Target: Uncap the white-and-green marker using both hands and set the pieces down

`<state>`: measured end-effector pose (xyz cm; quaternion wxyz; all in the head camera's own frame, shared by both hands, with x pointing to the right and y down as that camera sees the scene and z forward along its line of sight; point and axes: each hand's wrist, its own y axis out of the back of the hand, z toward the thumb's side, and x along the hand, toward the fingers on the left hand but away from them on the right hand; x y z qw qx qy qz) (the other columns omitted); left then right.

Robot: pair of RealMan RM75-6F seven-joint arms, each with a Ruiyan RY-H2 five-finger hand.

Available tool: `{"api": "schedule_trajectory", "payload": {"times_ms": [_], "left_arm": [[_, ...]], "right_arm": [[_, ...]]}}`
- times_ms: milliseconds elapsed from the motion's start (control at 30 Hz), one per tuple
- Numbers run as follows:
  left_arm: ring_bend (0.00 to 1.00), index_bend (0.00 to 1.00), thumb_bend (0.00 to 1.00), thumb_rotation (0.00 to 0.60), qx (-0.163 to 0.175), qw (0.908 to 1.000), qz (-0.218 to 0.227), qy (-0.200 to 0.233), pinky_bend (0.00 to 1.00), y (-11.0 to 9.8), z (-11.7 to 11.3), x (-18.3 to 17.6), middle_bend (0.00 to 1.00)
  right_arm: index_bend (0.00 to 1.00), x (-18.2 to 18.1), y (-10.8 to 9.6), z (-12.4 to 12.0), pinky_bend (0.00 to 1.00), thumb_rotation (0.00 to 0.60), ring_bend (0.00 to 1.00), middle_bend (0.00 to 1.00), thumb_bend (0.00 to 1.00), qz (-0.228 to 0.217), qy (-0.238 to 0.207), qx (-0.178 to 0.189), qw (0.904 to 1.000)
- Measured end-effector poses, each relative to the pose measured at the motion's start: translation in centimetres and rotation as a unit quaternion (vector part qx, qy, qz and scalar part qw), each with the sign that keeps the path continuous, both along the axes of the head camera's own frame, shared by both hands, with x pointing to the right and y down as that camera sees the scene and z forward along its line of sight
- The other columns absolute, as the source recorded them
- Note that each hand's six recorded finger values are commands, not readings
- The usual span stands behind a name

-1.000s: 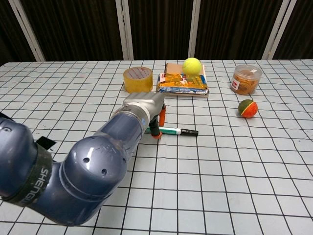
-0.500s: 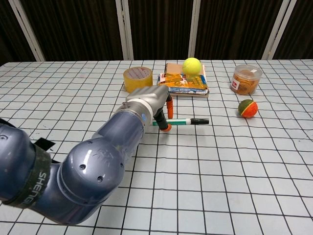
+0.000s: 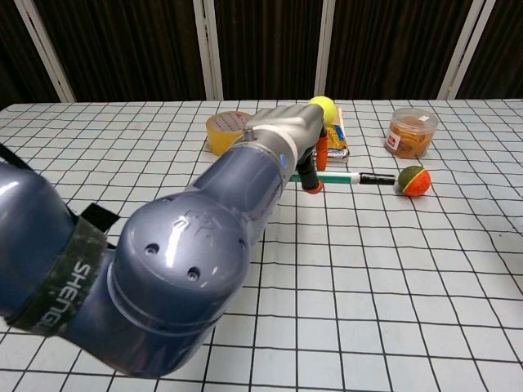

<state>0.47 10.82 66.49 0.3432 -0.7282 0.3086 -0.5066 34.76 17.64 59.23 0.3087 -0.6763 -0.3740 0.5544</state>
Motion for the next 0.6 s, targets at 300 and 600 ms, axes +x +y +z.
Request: {"api": "schedule_trajectory", "payload": {"times_ms": [300, 600], "left_arm": [[0.00, 0.66, 0.51, 0.600, -0.004, 1.0000, -0.001, -0.002, 0.02, 0.2, -1.2, 2.0, 0.13], [0.00, 0.66, 0.51, 0.600, -0.014, 0.9995, -0.016, 0.021, 0.02, 0.3, -1.2, 2.9, 0.13]], "right_arm": [[0.28, -6.9, -2.1, 0.7, 0.04, 0.600, 0.00, 0.04, 0.18, -0.006, -0.062, -0.039, 0.9973], [0.37, -11.6, -2.9, 1.7, 0.04, 0.600, 0.01, 0.04, 0.18, 0.024, -0.094, -0.050, 0.9940]]}}
